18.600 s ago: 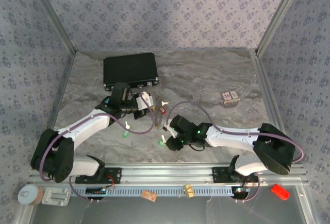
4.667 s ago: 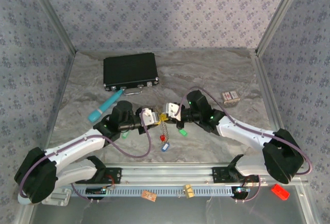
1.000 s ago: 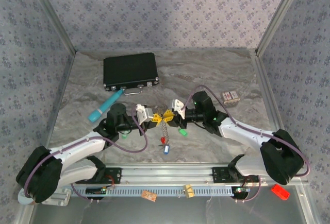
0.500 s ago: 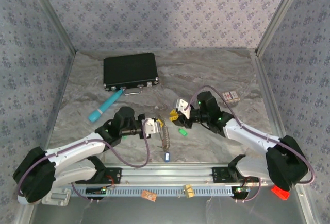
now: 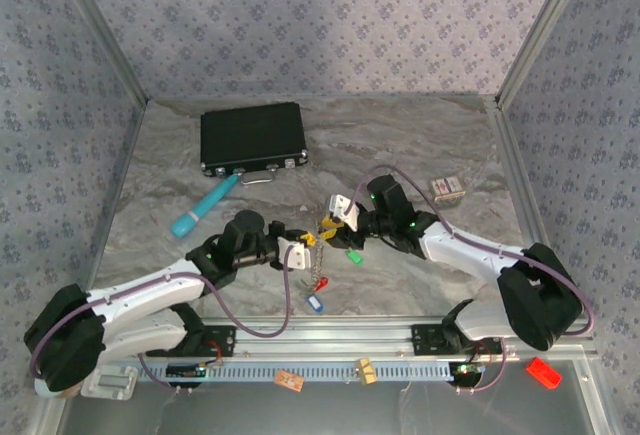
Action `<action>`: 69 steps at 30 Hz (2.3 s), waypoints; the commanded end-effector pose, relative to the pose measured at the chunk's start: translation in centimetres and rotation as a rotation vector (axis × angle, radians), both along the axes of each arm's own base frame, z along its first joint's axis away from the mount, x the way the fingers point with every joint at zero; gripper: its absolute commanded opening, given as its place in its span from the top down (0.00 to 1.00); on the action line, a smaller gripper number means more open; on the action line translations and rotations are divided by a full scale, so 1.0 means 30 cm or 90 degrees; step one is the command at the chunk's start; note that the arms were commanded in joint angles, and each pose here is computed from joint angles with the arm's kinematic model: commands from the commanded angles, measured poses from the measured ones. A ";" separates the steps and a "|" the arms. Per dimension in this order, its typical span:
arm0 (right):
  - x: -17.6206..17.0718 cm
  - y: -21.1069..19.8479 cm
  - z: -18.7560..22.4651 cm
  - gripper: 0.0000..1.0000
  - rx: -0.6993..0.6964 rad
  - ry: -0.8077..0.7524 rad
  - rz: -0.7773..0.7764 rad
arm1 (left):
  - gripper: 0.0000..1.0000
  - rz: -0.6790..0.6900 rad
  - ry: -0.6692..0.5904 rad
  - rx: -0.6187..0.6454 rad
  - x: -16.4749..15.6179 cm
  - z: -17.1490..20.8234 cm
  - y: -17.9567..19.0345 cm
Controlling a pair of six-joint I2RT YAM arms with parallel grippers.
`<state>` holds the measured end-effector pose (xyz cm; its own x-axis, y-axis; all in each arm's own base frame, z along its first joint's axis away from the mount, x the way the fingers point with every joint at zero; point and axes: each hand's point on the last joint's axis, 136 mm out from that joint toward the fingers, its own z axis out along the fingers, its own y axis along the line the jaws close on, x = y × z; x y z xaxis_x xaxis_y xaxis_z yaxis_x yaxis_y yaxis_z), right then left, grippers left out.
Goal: Put the keys on the keyring
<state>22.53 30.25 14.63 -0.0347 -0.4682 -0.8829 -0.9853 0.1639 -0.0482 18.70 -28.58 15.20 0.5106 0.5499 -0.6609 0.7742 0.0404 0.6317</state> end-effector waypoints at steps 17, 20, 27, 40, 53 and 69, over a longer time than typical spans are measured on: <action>-0.076 0.008 -0.002 0.66 0.045 0.126 0.077 | 1.00 -0.017 -0.008 0.031 -0.027 -0.022 0.009; -0.086 0.000 -0.001 0.68 0.042 0.128 0.078 | 1.00 -0.014 -0.007 0.032 -0.025 -0.025 0.010; -0.105 -0.025 0.016 0.68 0.036 0.120 0.073 | 1.00 -0.010 -0.007 0.036 -0.020 -0.029 0.011; -0.021 -0.096 0.014 0.64 0.015 -0.011 -0.067 | 1.00 -0.010 -0.008 0.037 -0.020 -0.028 0.013; -0.070 -0.046 0.029 0.70 0.061 0.058 -0.002 | 1.00 -0.012 -0.012 0.038 -0.020 -0.024 0.011; -0.063 -0.001 0.063 0.66 0.082 0.059 0.028 | 1.00 -0.015 -0.014 0.038 -0.023 -0.022 0.010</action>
